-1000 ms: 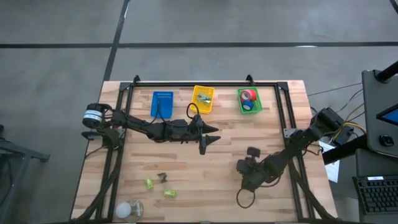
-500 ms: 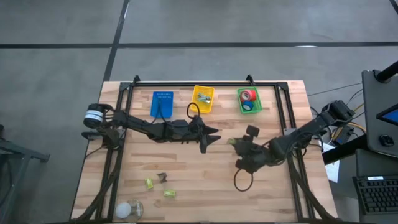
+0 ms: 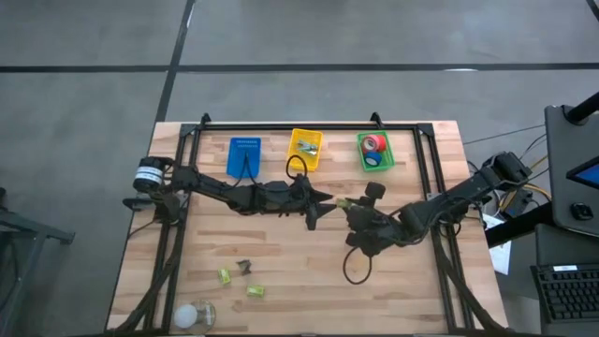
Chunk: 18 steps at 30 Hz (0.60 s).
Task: Pick and place Stapler, Stapler remover, tape
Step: Put the green staple box into the blue bin
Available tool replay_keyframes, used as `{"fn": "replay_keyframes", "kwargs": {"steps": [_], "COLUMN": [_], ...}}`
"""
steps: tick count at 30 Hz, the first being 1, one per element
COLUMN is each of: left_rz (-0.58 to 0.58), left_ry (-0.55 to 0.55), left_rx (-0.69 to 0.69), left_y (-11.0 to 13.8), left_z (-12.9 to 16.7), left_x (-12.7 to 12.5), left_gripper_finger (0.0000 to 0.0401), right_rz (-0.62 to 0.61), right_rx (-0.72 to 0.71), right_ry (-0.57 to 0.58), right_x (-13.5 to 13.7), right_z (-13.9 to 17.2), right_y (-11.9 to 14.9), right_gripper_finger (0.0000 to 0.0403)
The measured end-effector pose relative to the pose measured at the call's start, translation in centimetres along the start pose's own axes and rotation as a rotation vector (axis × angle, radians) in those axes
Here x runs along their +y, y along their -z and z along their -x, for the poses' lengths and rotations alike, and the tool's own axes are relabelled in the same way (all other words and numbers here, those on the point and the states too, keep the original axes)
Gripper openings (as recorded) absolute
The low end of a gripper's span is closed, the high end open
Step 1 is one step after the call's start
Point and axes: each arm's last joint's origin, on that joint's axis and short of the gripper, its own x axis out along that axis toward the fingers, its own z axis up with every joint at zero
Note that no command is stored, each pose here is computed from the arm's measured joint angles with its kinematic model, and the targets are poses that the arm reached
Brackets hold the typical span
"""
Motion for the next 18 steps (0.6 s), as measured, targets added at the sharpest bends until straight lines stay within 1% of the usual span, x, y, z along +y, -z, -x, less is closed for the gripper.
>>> {"fn": "replay_keyframes", "kwargs": {"steps": [8,14,18], "left_rz": [-0.023,-0.028,-0.048], "left_ry": [0.006,-0.004,-0.001], "left_rx": [0.005,0.014,0.007], "left_y": [0.3,0.6,0.5], "left_z": [-1.2,-1.4,-1.4], "left_x": [0.0,0.3,0.3], "left_gripper_finger": [0.0211,0.021,0.0198], "right_rz": [-0.018,-0.018,0.004], "right_rx": [0.007,0.007,0.021], "right_ry": [0.01,0.005,-0.032], "right_x": [-0.4,-0.4,-0.2], "right_z": [-0.6,-0.6,-0.7], "right_y": [-0.2,-0.2,-0.1], "right_gripper_finger": [0.0115,0.0114,0.0117]}}
